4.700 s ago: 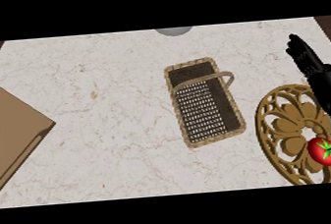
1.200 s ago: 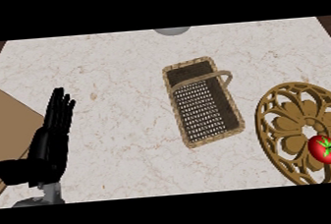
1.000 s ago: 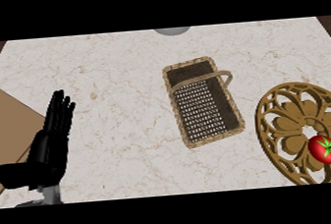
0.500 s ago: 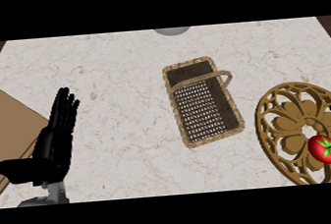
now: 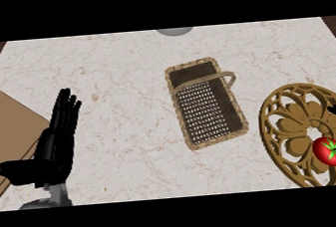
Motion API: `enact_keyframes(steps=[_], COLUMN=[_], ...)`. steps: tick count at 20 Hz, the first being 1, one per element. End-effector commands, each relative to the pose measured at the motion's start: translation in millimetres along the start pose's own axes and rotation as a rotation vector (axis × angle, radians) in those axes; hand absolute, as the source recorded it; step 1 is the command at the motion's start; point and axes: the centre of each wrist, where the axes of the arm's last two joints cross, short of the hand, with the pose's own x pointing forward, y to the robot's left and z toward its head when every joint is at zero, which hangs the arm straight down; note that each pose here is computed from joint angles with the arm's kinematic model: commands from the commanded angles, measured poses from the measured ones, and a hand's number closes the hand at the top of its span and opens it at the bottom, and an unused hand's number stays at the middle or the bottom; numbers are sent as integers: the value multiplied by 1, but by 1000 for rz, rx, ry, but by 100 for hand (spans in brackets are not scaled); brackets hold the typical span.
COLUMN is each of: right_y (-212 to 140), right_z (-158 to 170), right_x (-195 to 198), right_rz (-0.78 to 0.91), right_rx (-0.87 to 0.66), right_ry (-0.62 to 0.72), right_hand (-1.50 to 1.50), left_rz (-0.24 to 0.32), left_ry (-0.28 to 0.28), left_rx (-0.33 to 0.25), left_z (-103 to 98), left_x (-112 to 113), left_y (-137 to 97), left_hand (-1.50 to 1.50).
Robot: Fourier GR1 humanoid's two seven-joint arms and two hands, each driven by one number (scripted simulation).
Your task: Pick the tomato from the placemat and place it in the basket
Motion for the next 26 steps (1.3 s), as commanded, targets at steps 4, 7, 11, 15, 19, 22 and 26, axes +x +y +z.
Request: enact_keyframes(steps=[4, 7, 11, 15, 19, 22, 26], right_y=[5, 29, 31, 19, 54, 32, 37], right_z=[8, 1, -18, -36, -29, -34, -19], right_x=[1, -14, -11, -10, -30, -21, -20], right_rz=[-11, 8, -4, -4, -16, 46, 137], right_rx=[12, 25, 5, 11, 27, 95, 79], right_ry=[-15, -17, -2, 19, 6, -26, -102], right_hand=[-150, -150, -150, -150, -150, 150, 150], left_rz=[-4, 3, -14, -7, -6, 10, -13], left_ry=[-7, -12, -3, -29, 1, -10, -4], left_rx=[25, 5, -5, 10, 7, 9, 6], left_z=[-1, -3, -5, -6, 0, -16, 0], left_x=[7, -7, 9, -5, 8, 3, -10], left_y=[13, 16, 4, 3, 7, -7, -2], left_hand=[0, 0, 0, 0, 0, 0, 0])
